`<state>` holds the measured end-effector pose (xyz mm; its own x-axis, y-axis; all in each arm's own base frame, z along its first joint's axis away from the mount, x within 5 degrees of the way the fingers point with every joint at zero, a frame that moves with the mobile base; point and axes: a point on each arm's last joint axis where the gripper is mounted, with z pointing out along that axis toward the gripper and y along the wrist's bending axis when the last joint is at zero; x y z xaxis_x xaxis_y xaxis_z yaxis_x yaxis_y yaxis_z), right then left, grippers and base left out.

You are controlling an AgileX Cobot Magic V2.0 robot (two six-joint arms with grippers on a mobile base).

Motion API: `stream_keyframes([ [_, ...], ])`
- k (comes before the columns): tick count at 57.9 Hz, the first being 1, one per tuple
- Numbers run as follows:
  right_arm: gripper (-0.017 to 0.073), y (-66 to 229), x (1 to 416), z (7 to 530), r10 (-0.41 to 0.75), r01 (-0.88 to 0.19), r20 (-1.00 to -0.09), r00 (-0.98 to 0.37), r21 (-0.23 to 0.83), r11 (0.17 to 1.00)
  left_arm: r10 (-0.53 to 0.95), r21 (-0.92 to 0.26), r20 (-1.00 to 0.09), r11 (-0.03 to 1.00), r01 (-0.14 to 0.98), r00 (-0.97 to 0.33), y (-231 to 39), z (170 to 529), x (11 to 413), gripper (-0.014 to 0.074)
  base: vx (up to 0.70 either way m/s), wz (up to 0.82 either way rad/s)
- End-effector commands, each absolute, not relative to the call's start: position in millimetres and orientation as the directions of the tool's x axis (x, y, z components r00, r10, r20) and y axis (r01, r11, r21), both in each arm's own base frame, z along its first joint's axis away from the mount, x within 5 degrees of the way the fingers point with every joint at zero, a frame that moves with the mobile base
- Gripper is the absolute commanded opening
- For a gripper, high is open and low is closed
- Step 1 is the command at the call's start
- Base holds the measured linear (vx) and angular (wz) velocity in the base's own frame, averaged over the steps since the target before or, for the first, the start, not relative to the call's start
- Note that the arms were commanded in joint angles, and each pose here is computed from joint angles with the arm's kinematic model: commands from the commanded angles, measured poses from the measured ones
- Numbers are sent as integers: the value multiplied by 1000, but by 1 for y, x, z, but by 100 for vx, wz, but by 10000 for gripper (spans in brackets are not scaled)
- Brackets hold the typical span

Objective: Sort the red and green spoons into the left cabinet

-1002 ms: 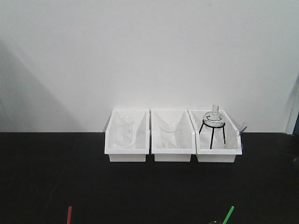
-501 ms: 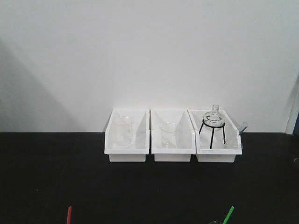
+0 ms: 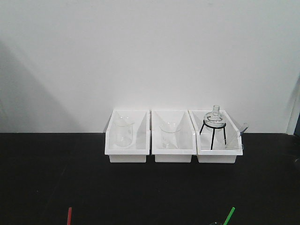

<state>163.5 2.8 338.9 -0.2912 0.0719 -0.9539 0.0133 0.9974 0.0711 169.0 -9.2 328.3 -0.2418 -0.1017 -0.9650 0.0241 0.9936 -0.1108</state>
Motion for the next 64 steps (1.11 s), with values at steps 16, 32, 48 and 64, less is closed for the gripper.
stream_keyframes([
  [16,729,3,166,366,56,-10,-994,-96,57,998,-122,-128,-986,991,43,-116,-10,350,170,471,0,0],
  [32,688,4,178,346,204,-11,-978,-43,204,979,-122,-128,-985,991,42,-121,-10,349,170,471,0,0],
  [48,587,1,181,254,267,26,-962,-63,266,964,-122,-128,-985,991,42,-121,-10,349,170,470,0,0],
  [64,522,32,201,213,247,-310,-966,-76,258,915,-122,-128,-985,991,42,-121,-10,349,170,470,0,0],
])
